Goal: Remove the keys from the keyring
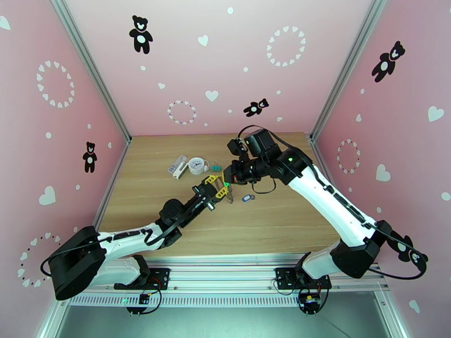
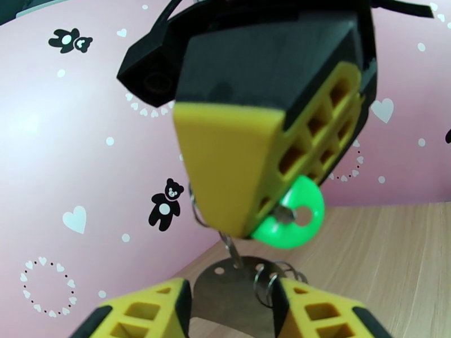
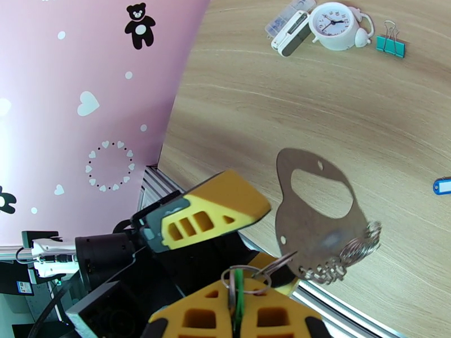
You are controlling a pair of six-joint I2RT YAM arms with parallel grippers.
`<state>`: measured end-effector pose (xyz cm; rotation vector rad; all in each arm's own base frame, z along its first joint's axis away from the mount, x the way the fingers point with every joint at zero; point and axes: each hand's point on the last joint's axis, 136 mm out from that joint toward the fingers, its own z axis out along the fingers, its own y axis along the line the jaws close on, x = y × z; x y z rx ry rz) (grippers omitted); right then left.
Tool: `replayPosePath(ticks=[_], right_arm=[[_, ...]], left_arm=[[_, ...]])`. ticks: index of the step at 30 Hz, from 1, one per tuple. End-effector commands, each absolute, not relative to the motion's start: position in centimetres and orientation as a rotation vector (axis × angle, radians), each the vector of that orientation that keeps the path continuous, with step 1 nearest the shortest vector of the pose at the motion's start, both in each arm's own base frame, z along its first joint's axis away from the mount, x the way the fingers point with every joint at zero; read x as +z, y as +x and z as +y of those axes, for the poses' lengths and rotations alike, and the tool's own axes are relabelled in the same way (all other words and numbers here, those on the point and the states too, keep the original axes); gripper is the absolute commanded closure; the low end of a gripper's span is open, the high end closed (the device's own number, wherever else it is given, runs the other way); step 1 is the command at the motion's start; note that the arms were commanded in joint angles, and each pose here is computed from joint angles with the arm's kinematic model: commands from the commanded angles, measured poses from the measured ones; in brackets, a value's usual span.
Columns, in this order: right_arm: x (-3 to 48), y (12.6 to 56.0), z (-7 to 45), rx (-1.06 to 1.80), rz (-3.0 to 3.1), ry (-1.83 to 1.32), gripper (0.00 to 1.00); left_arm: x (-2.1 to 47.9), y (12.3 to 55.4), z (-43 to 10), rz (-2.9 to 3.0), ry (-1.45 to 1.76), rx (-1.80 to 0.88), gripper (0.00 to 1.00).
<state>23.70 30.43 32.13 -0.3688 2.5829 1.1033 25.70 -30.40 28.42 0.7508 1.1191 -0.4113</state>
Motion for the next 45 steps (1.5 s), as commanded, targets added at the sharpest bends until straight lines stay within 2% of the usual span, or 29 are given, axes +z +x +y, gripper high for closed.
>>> replayPosePath(ticks=[1,10,16,19,39,41,45], right_arm=[[34.0,23.2,30.5,1.149,2.510,-0.389,1.00],[33.7,23.0,30.3,1.151,2.512,-0.388,1.00],[33.8,22.9,30.3,1.151,2.504,-0.393,1.00],[33.8,22.8,30.3,1.154,2.504,-0.397,1.00],[33.9,22.5,30.2,1.174,2.487,-0.416,1.00],[34.1,22.5,30.2,1.172,2.484,-0.418,1.00],[34.3,22.5,30.1,1.167,2.472,-0.423,1.00]], left_arm=[[30.1,26.0,-30.6,1.096,0.690,-0.440,0.63],[31.2,26.0,-30.8,1.068,0.669,-0.455,0.66],[31.2,26.1,-31.2,1.065,0.674,-0.471,0.70],[31.4,26.4,-31.0,1.066,0.644,-0.469,0.75],[32.0,26.2,-32.0,1.030,0.661,-0.504,0.84],[31.9,26.3,-32.1,1.037,0.666,-0.505,0.89],[31.6,26.4,-31.8,1.043,0.655,-0.494,0.89]])
